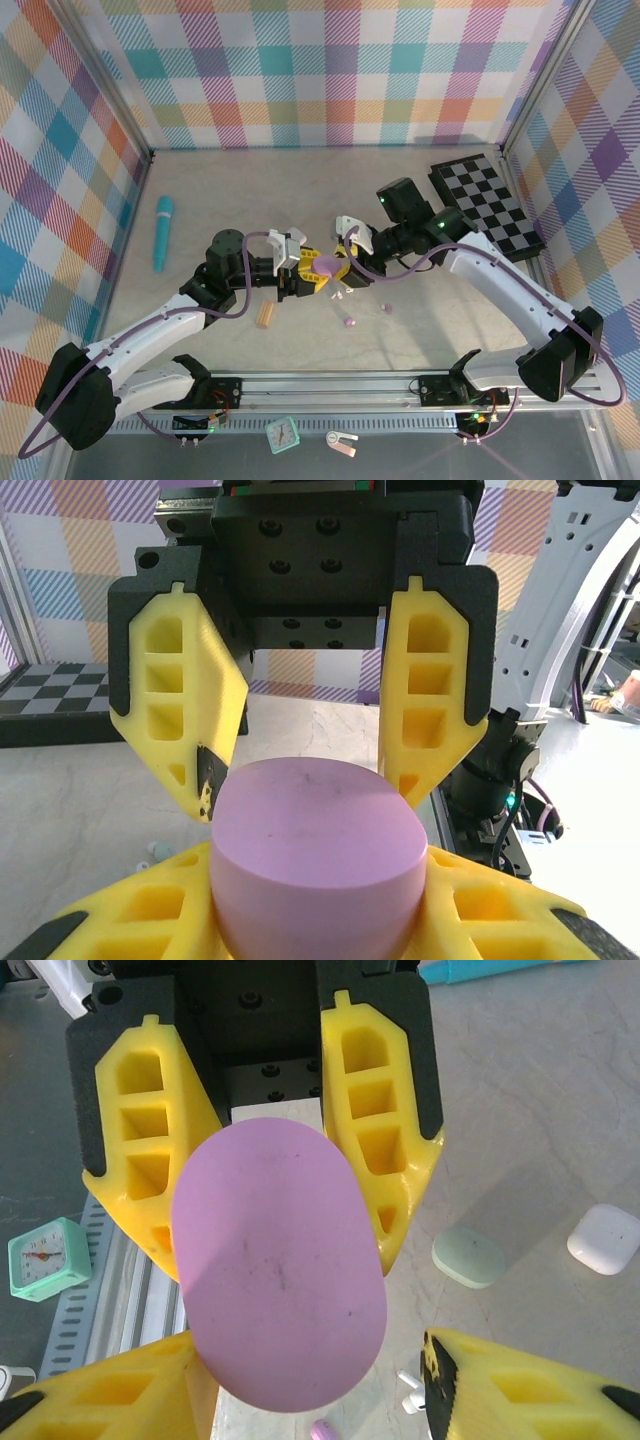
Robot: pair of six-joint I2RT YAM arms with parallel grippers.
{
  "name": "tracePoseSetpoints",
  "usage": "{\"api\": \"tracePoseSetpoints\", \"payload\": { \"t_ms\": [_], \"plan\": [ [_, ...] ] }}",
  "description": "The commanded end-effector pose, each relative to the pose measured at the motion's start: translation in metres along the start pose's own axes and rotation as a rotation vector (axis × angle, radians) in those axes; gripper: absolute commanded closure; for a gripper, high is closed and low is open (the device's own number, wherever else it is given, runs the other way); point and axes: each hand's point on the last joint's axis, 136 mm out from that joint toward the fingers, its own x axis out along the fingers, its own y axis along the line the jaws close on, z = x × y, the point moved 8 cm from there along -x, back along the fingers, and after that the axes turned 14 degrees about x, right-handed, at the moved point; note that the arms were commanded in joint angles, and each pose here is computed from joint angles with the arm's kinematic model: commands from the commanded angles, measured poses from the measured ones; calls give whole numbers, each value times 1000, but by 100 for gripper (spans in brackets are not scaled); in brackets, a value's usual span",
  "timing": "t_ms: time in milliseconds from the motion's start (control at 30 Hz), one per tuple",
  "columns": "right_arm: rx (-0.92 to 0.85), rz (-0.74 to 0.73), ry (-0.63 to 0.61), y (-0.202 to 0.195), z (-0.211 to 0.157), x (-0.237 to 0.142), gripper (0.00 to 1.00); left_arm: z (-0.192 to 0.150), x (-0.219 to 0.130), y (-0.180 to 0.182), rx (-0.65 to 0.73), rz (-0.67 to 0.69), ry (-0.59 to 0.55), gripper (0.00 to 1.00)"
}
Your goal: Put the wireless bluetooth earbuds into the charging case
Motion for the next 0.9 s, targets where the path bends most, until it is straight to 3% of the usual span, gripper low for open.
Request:
{"api": "tracePoseSetpoints", "payload": {
  "t_ms": [0, 500, 867],
  "plan": [
    [-24, -23, -79, 1, 12, -13, 44, 8, 1, -9, 28, -77, -24, 68],
    [-13, -61, -126, -3, 16, -18, 43, 8, 1, -8, 25, -74, -28, 68],
    [-12, -131, -176, -9, 19, -24, 30, 5, 4, -6, 12, -62, -42, 68]
  ]
}}
